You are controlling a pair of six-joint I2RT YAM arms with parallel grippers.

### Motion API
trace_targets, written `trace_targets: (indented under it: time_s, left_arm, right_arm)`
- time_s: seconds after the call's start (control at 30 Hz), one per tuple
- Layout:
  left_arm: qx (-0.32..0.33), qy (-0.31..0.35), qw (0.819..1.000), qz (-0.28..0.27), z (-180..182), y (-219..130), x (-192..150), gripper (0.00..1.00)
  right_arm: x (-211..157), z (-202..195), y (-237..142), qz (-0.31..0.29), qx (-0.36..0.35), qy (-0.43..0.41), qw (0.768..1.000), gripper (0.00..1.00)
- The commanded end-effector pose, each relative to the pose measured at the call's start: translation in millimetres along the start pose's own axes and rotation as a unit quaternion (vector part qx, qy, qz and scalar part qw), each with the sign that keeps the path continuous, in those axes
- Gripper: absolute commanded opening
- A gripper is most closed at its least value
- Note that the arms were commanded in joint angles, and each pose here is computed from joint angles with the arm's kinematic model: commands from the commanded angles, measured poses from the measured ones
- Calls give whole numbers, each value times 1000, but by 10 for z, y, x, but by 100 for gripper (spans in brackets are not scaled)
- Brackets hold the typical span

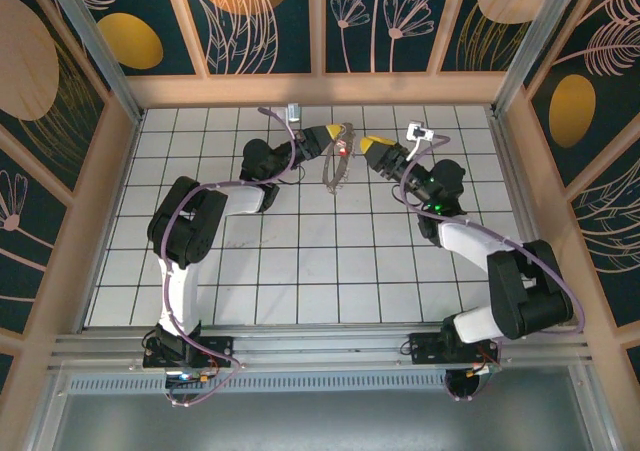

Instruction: Put the keys on the keyring

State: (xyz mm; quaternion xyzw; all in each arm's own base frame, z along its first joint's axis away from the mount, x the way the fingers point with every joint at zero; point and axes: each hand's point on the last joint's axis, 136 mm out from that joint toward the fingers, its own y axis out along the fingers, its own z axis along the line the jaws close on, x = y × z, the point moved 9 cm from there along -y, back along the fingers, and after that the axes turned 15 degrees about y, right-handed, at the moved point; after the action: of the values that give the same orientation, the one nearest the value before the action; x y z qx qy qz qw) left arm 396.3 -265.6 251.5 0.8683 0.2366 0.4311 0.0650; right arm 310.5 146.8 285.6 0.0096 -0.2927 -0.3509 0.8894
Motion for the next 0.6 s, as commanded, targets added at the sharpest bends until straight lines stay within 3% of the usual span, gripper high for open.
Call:
trace_targets:
  time_s: [0.0, 0.57]
  left_arm:
    - [-16, 16, 999, -43, -249, 12, 182, 0]
    - [-6, -17, 998, -67, -218, -4, 152, 0]
  right_arm:
    - [124, 105, 84, -51, 45, 40, 997, 45]
    - [29, -92, 489, -23, 84, 91, 992, 39]
